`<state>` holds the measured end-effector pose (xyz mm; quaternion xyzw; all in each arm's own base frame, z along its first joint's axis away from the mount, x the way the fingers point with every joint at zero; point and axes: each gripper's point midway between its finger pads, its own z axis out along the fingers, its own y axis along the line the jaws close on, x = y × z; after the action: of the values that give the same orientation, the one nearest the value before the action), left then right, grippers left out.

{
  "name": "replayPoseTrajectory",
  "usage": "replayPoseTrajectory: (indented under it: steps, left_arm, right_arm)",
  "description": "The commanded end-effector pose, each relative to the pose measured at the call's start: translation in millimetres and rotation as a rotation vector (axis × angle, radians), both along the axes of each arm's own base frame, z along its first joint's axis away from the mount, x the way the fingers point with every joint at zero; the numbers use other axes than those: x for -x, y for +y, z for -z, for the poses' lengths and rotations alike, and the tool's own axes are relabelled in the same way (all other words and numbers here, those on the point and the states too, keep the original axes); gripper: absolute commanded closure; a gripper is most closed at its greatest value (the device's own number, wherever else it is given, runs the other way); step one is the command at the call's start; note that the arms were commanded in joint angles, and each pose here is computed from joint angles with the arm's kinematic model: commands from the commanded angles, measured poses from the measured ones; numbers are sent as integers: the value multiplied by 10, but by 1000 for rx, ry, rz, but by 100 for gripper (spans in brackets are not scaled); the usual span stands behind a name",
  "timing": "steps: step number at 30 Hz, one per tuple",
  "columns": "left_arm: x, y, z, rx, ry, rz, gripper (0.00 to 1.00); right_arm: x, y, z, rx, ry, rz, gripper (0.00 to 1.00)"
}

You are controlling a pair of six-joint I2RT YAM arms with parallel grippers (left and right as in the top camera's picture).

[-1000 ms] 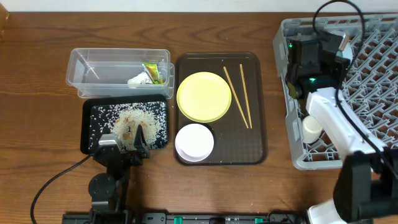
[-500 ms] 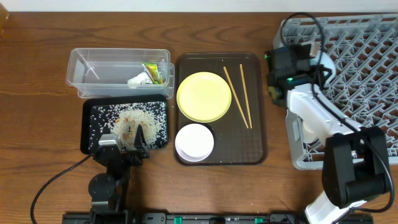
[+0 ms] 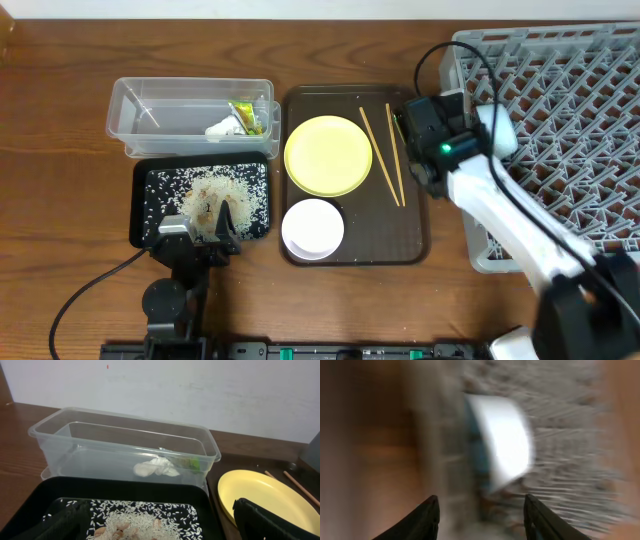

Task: Sort waste into correct bins and load items into the dishwasher rack
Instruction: 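Move the right gripper to the white bowl on the brown tray, then grasp the white bowl rim with the right gripper and lift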

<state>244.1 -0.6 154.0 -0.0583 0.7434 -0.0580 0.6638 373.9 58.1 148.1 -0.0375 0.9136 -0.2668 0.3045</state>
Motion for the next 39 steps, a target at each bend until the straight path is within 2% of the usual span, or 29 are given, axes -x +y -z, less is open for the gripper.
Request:
replayPoseTrajectory:
  steps: [1, 3, 6, 10, 14, 19, 21, 24, 25, 27, 33, 36, 39]
  left_arm:
    - [-2, -6, 157, -11, 36, 7, 7]
    - [-2, -6, 157, -11, 36, 7, 7]
    - [-2, -6, 157, -11, 36, 7, 7]
    - [-2, -6, 157, -11, 36, 7, 7]
    - [-2, -6, 157, -11, 36, 7, 7]
    - [-2, -6, 157, -11, 36, 7, 7]
    - [-2, -6, 157, -11, 36, 7, 7]
    - [-2, -6, 157, -11, 36, 7, 7]
    - [-2, -6, 157, -11, 36, 7, 7]
    - [-2, -6, 157, -11, 36, 7, 7]
    - [-2, -6, 157, -11, 36, 7, 7]
    - [-2, -6, 157, -11, 36, 7, 7]
    - [-2, -6, 157, -11, 36, 7, 7]
  right_arm:
    - [313, 1024, 42, -502, 133, -254, 48]
    - [578, 1589, 6, -716, 242, -422, 48]
    - [894, 2014, 62, -822, 368, -547, 47]
    - [1137, 2125, 390, -735, 477, -523, 40]
    - [1068, 2005, 726, -560, 468, -452, 35]
    - [1120, 2017, 1104, -495, 563, -473, 56]
    - [1163, 1991, 1251, -478, 607, -457, 57]
    - [1214, 1957, 1391, -459, 651, -440, 72]
    - [1219, 1946, 1390, -456, 654, -439, 81]
    - [1193, 1939, 1309, -459, 633, -444, 99]
    - [929, 1719, 750, -428, 436, -425, 99]
    - [704, 1338, 333, -353, 269, -349, 99]
    - [451, 787, -107, -260, 66, -195, 99]
